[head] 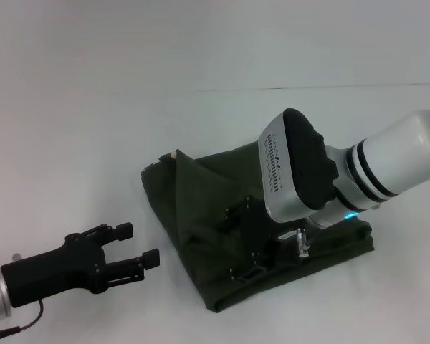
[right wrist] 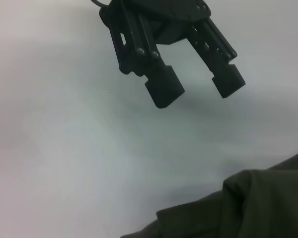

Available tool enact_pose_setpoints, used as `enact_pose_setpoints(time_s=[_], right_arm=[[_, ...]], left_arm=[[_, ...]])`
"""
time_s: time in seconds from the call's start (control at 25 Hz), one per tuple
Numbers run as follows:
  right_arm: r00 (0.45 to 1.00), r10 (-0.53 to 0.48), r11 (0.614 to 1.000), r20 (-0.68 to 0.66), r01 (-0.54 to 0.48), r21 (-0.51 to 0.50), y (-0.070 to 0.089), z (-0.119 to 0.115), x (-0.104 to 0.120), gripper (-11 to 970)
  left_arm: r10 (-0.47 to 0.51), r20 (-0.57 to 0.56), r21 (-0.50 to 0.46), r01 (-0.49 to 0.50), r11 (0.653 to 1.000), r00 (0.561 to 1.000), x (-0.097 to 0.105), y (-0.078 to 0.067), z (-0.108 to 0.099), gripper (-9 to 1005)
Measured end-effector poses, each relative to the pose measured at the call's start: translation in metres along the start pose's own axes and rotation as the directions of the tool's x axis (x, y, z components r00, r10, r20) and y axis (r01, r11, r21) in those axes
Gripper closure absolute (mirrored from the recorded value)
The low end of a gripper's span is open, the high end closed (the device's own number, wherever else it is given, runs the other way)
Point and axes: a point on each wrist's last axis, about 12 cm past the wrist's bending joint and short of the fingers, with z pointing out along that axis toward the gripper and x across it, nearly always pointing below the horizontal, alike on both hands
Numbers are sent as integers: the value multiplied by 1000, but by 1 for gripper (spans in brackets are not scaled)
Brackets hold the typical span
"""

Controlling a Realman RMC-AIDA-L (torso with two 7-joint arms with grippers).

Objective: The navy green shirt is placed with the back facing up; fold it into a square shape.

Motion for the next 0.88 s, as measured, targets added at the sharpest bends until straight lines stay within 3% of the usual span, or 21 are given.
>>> enact_pose_setpoints(time_s=[0.88], right_arm=[[998, -43, 999, -40, 44, 9, 0, -2, -1, 184]], left_arm=[[-8, 7, -3, 8, 1000, 1000, 1, 0, 0, 88]])
